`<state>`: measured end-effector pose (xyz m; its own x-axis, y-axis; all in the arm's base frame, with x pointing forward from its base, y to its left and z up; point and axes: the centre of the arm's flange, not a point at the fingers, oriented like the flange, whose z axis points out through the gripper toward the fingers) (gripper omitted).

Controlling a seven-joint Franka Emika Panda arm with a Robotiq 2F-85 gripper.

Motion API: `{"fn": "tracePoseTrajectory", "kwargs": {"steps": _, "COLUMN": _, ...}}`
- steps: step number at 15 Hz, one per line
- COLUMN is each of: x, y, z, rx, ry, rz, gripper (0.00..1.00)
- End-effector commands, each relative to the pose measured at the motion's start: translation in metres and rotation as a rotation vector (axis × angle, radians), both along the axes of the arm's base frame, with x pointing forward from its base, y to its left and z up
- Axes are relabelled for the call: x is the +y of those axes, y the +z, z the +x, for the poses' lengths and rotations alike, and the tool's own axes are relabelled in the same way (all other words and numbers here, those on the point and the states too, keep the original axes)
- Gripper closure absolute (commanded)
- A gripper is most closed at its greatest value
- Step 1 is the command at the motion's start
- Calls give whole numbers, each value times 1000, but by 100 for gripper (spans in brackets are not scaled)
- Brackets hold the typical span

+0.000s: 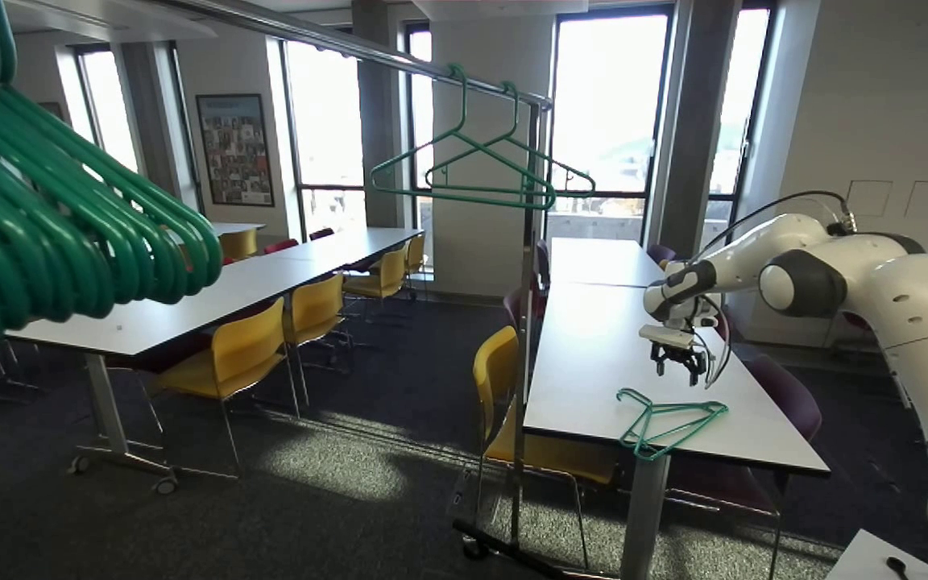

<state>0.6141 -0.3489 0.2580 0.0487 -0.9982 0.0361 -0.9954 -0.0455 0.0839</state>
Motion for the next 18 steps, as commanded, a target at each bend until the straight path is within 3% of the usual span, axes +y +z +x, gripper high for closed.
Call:
{"fn": "tracePoseTrajectory", "kwargs": {"steps": 1, "x": 5, "y": 3, "z": -3, "rx": -24, "ry": 2, "rz": -16, "gripper": 0}}
{"fn": "tracePoseTrajectory", "kwargs": {"steps": 7, "x": -6, "y": -20, "z": 8, "rx": -38, "ry": -64, "rz": -68, "gripper": 0}}
{"fn": "tracePoseTrajectory", "kwargs": {"steps": 18, "x": -32, "y": -99, "z": -12, "rx": 78, "ry": -156, "rz": -68, "gripper": 0}}
